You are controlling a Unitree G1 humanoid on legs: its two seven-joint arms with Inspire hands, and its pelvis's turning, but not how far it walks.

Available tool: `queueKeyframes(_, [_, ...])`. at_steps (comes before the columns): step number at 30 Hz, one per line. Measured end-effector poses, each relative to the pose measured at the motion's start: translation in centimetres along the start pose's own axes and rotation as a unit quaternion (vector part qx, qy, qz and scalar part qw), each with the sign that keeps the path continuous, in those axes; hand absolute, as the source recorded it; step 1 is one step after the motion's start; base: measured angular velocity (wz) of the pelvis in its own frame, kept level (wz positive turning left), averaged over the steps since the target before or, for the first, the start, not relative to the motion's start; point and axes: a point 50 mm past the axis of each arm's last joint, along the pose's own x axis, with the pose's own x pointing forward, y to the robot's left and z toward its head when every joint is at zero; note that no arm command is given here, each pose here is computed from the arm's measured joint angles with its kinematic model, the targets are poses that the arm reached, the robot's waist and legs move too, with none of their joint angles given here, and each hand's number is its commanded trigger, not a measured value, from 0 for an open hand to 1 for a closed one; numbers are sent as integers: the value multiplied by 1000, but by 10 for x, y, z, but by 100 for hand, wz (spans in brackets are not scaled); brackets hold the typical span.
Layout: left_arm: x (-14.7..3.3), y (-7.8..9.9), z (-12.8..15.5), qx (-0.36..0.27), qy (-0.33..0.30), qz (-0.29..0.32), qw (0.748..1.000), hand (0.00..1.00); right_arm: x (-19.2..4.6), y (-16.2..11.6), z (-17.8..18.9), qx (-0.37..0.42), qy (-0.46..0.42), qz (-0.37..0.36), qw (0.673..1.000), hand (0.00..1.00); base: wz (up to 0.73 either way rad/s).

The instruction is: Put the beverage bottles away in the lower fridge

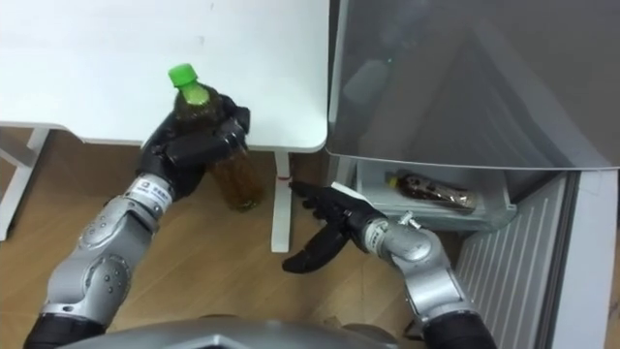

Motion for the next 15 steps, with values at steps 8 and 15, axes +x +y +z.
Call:
queueKeyframes(8, [2, -20, -13, 36, 33, -65, 997, 100, 2, 3, 7, 43, -40, 14, 998, 0, 1])
queueKeyframes(15, [4, -34, -18, 98, 54, -130, 985, 100, 3, 8, 10, 48, -56, 41, 996, 0, 0])
